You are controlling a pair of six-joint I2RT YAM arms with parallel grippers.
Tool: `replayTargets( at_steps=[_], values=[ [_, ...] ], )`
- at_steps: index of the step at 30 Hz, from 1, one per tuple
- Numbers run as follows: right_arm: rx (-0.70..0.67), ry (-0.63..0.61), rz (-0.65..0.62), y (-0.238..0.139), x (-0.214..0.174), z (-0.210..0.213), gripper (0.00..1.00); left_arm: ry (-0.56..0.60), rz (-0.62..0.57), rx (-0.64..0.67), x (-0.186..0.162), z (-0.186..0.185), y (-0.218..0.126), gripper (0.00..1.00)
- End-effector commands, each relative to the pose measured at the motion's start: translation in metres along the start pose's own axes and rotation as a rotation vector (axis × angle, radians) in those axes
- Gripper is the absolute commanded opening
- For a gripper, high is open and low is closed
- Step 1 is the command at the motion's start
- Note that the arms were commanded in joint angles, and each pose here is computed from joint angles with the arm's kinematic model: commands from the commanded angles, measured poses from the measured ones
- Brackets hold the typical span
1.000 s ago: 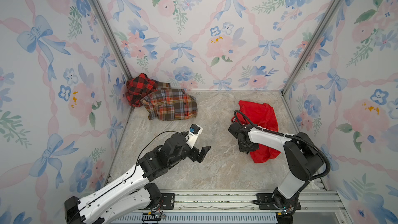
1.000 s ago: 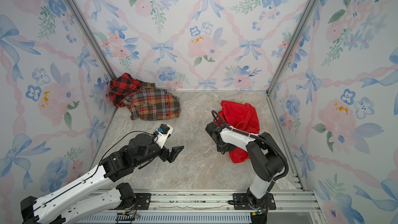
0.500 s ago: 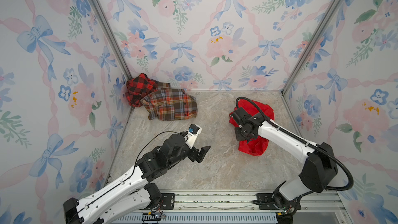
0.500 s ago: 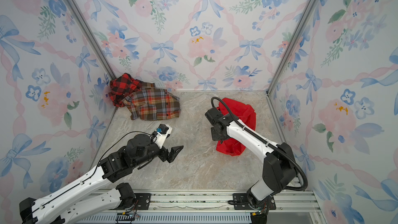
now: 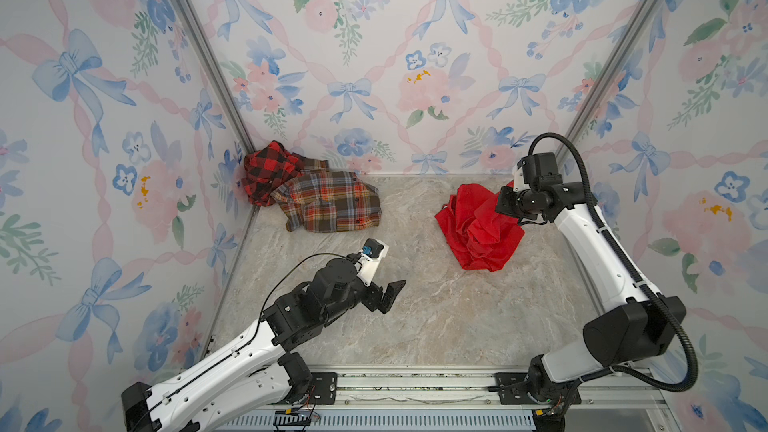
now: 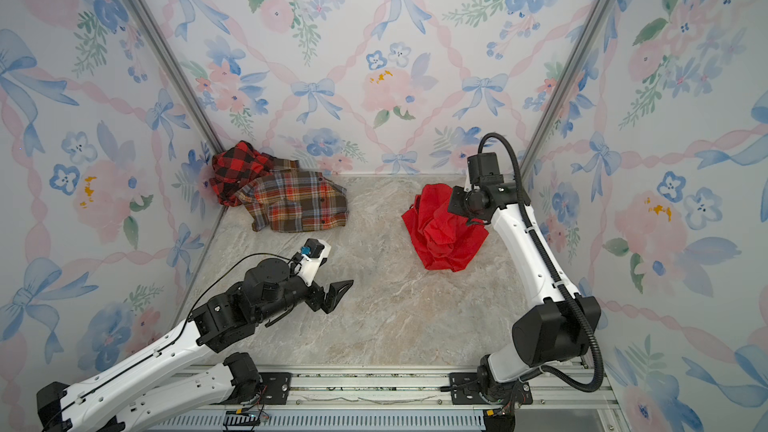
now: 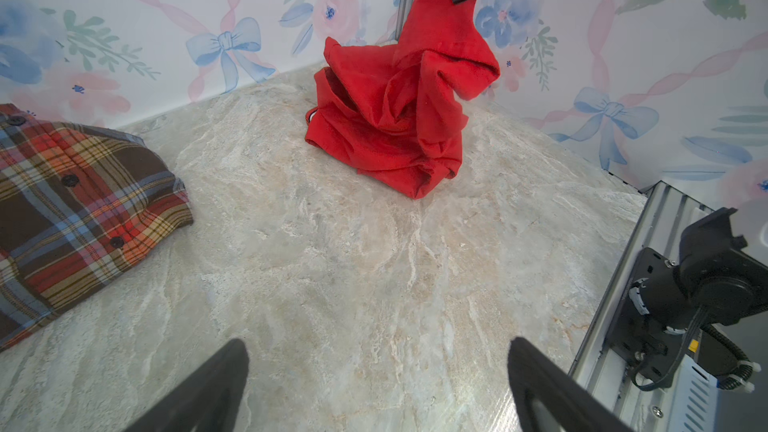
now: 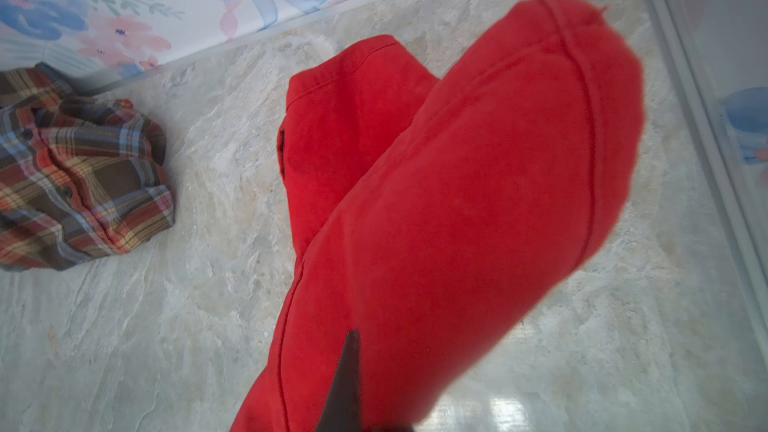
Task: Pick out a specific cloth from the pile
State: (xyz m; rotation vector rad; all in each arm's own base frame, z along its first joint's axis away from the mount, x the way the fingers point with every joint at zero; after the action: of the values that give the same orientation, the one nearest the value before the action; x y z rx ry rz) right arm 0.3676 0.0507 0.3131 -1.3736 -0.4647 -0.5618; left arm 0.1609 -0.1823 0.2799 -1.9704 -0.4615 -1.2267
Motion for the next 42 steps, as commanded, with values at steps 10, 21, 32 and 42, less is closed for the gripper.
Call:
replayTargets(
  at_steps=[10, 21, 32, 42],
  values=[
    [0.012, 0.073, 0.160, 0.181, 0.012, -0.013, 0.00, -0.026, -0.002, 0.028, 0.001, 0.004, 0.000, 0.98],
    [-0.201, -0.052, 0.412, 0.247, -0.075, 0.009, 0.53, -0.010, 0.008, 0.038, 0.003, 0.004, 0.005, 0.98],
    [-0.355, 0.041, 0.473, 0.241, -0.056, -0.079, 0.73, 0.011, 0.032, 0.023, 0.012, -0.002, 0.015, 0.98],
    [-0.354, 0.101, 0.378, 0.263, 0.007, -0.137, 0.78, 0.015, 0.037, 0.037, 0.014, 0.000, 0.018, 0.98]
  ],
)
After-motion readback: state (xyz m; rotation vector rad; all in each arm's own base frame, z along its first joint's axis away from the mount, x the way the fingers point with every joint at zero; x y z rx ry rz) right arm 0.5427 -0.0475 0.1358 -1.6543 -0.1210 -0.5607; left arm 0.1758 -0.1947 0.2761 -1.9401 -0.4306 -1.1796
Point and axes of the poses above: each gripper's point midway between its finger pads, its own y axis out along the fingers, its own z axis along the line the jaws close on, x = y × z, the point moved 7 cm from there along -y, back along the fingers, and after that the axes turned 9 degrees about -y, right-handed, at the moved point
